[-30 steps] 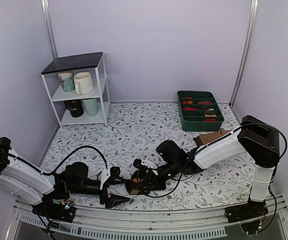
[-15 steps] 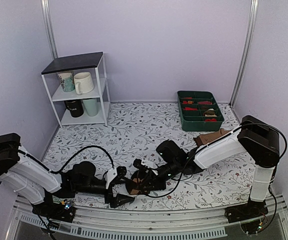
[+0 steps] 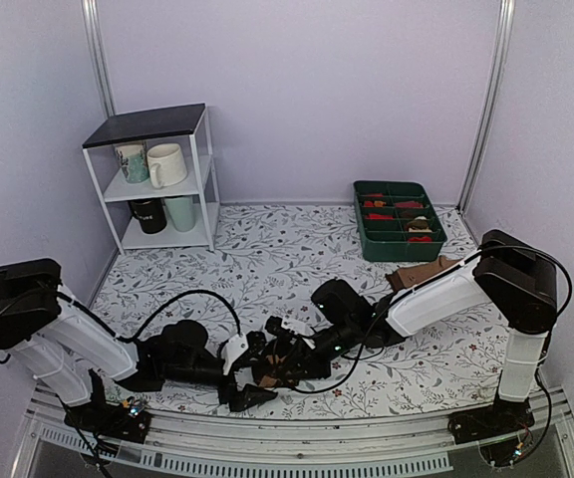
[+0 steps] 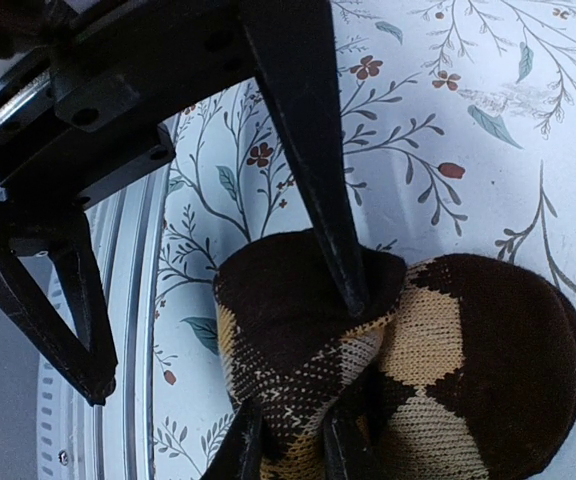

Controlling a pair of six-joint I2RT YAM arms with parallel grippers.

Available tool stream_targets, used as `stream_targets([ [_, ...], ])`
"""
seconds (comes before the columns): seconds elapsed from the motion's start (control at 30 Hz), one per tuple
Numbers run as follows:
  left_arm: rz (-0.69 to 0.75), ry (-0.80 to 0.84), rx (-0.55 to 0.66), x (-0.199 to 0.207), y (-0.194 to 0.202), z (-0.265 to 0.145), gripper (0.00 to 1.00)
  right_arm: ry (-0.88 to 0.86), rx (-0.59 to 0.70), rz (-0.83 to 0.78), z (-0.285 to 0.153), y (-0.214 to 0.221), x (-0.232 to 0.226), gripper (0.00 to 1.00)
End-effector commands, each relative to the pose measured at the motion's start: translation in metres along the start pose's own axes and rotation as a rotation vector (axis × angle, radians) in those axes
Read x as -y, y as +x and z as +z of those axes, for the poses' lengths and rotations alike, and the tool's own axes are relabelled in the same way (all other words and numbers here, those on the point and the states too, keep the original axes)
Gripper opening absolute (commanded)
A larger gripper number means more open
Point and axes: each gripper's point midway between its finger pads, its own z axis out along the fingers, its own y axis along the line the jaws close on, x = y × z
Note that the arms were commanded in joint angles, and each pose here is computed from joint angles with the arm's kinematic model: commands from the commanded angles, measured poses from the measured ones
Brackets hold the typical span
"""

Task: Roll the socks
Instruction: Roll a pair of socks at the center of the board.

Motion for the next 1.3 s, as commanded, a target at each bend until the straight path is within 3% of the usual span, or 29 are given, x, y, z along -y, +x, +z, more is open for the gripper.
stream_targets([
  [0.0, -0.062, 0.043, -0.098, 0.006, 0.026, 0.005, 0.89, 0.062, -0.316, 0.200, 0.008, 0.109, 0.011, 0.14],
  [0.23, -0.092, 0.084, -0.158, 0.010, 0.037, 0.017, 0.78, 0.056, -0.317, 0.200, 0.008, 0.106, 0.010, 0.14],
  [0.4, -0.112, 0.135, -0.190, 0.018, 0.044, 0.019, 0.57, 0.033, -0.309, 0.209, 0.007, 0.103, 0.005, 0.14],
  [0.77, -0.151, 0.193, -0.221, 0.025, 0.053, 0.014, 0.26, 0.057, -0.315, 0.252, 0.010, 0.108, 0.016, 0.14],
  [0.9, -0.176, 0.222, -0.239, 0.026, 0.056, 0.013, 0.26, 0.070, -0.303, 0.266, 0.008, 0.105, 0.023, 0.14],
  [1.07, -0.159, 0.212, -0.215, 0.026, 0.052, 0.004, 0.48, 0.074, -0.311, 0.277, 0.008, 0.109, 0.027, 0.14],
  [1.27, -0.182, 0.207, -0.235, 0.026, 0.056, 0.003, 0.55, 0.097, -0.310, 0.289, 0.006, 0.109, 0.033, 0.14],
])
